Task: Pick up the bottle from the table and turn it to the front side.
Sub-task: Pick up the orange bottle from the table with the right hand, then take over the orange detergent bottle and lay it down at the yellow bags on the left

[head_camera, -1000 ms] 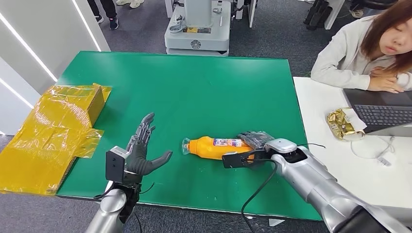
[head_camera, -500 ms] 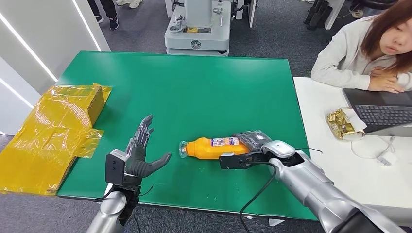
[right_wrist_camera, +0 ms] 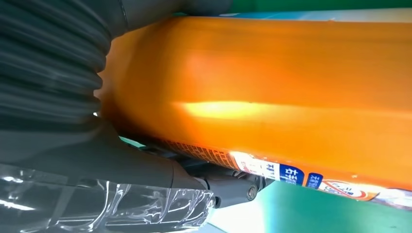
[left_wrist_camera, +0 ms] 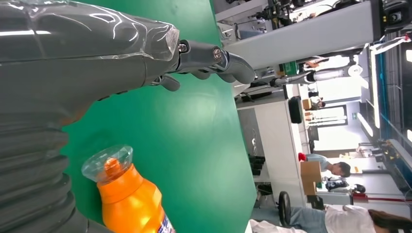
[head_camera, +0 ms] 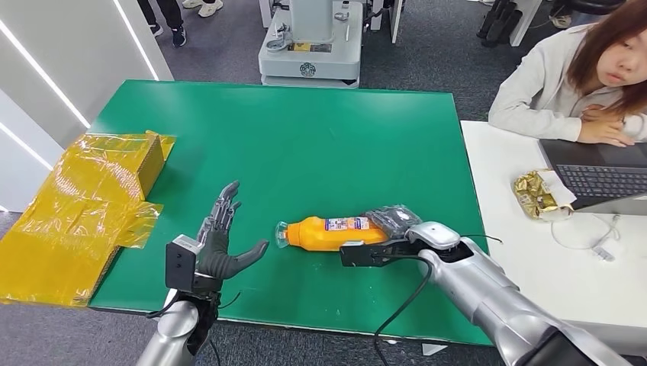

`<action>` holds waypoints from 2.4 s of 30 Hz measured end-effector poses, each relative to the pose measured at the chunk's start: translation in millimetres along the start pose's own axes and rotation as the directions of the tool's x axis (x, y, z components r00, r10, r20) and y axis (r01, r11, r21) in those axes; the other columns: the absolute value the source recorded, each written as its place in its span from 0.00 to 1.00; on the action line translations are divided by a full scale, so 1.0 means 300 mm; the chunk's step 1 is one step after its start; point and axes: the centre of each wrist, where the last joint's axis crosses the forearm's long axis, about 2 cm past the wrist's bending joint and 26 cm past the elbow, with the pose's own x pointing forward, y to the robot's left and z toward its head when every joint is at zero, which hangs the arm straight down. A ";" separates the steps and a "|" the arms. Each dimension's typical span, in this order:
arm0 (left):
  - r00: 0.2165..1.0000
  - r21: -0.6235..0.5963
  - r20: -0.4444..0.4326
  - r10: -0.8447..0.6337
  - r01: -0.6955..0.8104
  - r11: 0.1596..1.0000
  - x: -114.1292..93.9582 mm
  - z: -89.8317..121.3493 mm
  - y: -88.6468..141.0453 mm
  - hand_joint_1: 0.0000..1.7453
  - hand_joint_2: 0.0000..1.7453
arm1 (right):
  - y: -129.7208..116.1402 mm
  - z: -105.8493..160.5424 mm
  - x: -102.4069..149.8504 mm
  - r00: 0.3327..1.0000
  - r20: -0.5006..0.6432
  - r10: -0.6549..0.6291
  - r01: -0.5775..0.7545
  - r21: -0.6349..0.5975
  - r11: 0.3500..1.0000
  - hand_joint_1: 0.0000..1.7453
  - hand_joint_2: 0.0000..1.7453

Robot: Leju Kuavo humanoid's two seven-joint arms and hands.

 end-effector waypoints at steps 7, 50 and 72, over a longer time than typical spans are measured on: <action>1.000 0.000 -0.015 -0.006 0.006 1.000 -0.008 0.023 -0.005 0.00 1.00 | 0.074 0.013 -0.016 0.982 0.086 -0.166 0.172 -0.064 0.983 1.00 1.00; 0.962 -0.107 0.027 0.270 -0.266 0.958 0.019 -0.145 0.036 0.00 1.00 | 0.348 0.167 0.007 0.676 0.501 -0.541 0.735 -0.514 0.442 1.00 1.00; 0.958 -0.270 0.104 0.266 -0.231 0.935 0.166 -0.446 0.011 0.00 1.00 | 0.093 0.035 0.243 0.644 0.645 -0.410 0.752 -0.438 0.492 1.00 1.00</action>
